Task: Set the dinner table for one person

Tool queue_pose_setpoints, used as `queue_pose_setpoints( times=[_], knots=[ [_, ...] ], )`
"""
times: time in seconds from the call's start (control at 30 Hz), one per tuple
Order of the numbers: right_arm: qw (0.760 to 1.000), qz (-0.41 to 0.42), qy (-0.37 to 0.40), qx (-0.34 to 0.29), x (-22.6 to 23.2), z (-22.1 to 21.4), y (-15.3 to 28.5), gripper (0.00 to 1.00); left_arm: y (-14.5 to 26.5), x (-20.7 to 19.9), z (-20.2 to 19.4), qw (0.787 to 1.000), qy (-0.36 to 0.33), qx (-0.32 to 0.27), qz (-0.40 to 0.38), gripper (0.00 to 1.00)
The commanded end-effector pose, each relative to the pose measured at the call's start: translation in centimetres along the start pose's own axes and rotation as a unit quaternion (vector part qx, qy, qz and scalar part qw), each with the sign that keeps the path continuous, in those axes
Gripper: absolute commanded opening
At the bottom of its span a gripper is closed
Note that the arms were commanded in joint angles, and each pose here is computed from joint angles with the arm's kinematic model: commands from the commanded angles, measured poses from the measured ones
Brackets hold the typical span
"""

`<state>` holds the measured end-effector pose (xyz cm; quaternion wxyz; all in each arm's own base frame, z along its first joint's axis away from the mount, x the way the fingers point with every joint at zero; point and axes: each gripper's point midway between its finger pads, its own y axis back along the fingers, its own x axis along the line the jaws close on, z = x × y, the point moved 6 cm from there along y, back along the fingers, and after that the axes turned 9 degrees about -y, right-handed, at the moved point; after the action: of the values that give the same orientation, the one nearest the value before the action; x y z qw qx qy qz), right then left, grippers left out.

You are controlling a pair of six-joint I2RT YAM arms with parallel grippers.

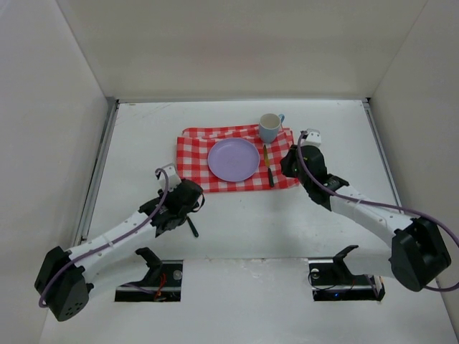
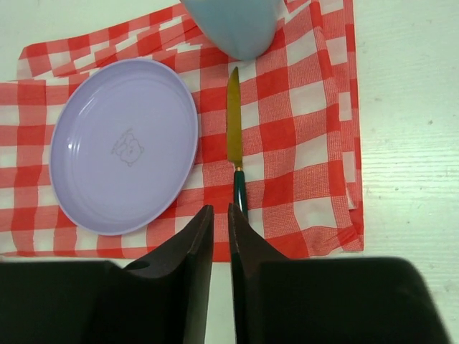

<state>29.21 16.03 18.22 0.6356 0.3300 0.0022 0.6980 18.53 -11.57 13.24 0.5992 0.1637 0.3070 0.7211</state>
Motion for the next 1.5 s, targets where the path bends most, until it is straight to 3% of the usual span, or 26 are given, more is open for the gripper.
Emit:
queue_pose_setpoints(
  times=[0.0, 0.23, 0.77, 1.1, 1.3, 1.47],
  knots=[
    [0.998, 0.033, -0.033, -0.047, 1.7, 1.2, -0.5, 0.22, 1.8, 2.2, -2.7, 0.996, -0.001, 0.060, 0.067, 0.41],
    [0.998, 0.041, -0.030, -0.047, 2.0, 0.9, -0.4, 0.23, 2.4, 0.1, -5.9, 0.993, -0.016, 0.097, 0.070, 0.41],
    [0.998, 0.045, -0.022, -0.033, 2.2, 0.4, -0.7, 0.32, 0.3, 0.0, -8.1, 0.990, -0.025, 0.093, 0.103, 0.33],
    [0.998, 0.050, -0.022, -0.034, 2.3, 0.6, -0.3, 0.45, -0.5, 1.5, -9.0, 0.988, -0.001, 0.108, 0.115, 0.26],
    [0.998, 0.051, -0.022, -0.035, 2.3, 0.5, -0.3, 0.46, -0.6, 2.1, -9.0, 0.987, 0.002, 0.109, 0.116, 0.07],
    [0.998, 0.049, -0.020, -0.032, 2.3, 0.5, -0.4, 0.46, 1.3, 3.0, -7.2, 0.989, -0.020, 0.090, 0.113, 0.03]
  ],
)
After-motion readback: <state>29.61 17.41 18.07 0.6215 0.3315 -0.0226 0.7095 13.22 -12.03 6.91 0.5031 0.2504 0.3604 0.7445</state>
